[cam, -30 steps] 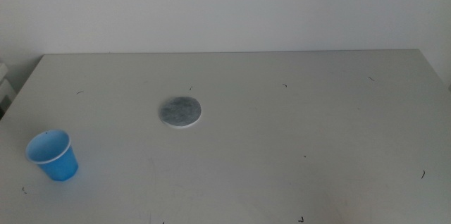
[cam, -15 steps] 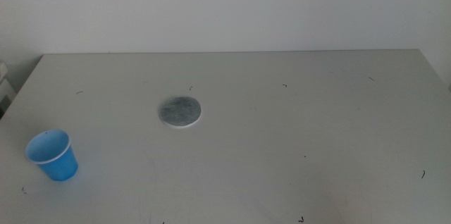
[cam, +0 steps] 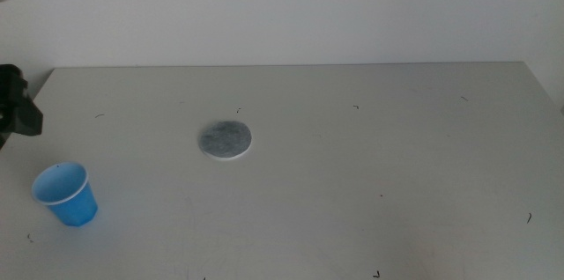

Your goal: Place an empty cup on a cup mat.

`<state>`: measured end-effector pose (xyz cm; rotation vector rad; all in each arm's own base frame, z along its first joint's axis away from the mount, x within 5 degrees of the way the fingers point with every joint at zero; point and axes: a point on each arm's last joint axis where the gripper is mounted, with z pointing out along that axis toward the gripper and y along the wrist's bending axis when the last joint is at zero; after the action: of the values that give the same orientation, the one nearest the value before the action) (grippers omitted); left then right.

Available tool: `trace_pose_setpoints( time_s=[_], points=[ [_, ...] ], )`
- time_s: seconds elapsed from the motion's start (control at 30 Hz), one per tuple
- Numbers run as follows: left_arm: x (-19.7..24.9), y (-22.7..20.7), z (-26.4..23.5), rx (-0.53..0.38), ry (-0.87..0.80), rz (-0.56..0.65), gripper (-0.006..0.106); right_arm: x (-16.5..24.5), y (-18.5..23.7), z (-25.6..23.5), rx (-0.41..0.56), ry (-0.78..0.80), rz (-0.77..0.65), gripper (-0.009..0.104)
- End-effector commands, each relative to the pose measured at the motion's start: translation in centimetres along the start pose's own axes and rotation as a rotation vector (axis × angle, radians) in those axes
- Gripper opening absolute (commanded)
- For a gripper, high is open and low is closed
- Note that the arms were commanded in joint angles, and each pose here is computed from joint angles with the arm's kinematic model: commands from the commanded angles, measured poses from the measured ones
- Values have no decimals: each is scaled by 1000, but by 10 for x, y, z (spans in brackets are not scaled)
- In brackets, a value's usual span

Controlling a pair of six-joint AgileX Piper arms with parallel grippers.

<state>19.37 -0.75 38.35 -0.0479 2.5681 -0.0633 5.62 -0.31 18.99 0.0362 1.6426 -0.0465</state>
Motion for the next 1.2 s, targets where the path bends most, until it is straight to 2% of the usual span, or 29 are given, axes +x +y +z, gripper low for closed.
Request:
trace_pose_setpoints(
  time_s=[0.0, 0.1, 0.43, 0.6, 0.77, 1.17],
  points=[
    [-12, 1, -7, -17, -49, 10, 105, -12, 0, -3, 0, -108, -17, 94],
    [-19, 7, 1, -45, -11, 13, 105, -12, 0, -3, 0, -108, -17, 94],
    [-37, 44, 41, -7, 74, -6, 105, -12, 0, -3, 0, -108, -17, 94],
    [-48, 67, 80, -46, 112, -30, 105, -12, 0, -3, 0, -108, -17, 94],
    [-52, 75, 122, -31, 185, 26, 105, -12, 0, -3, 0, -108, -17, 94],
    [-41, 88, 216, 30, 378, 20, 105, -12, 0, -3, 0, -108, -17, 94]
  ],
)
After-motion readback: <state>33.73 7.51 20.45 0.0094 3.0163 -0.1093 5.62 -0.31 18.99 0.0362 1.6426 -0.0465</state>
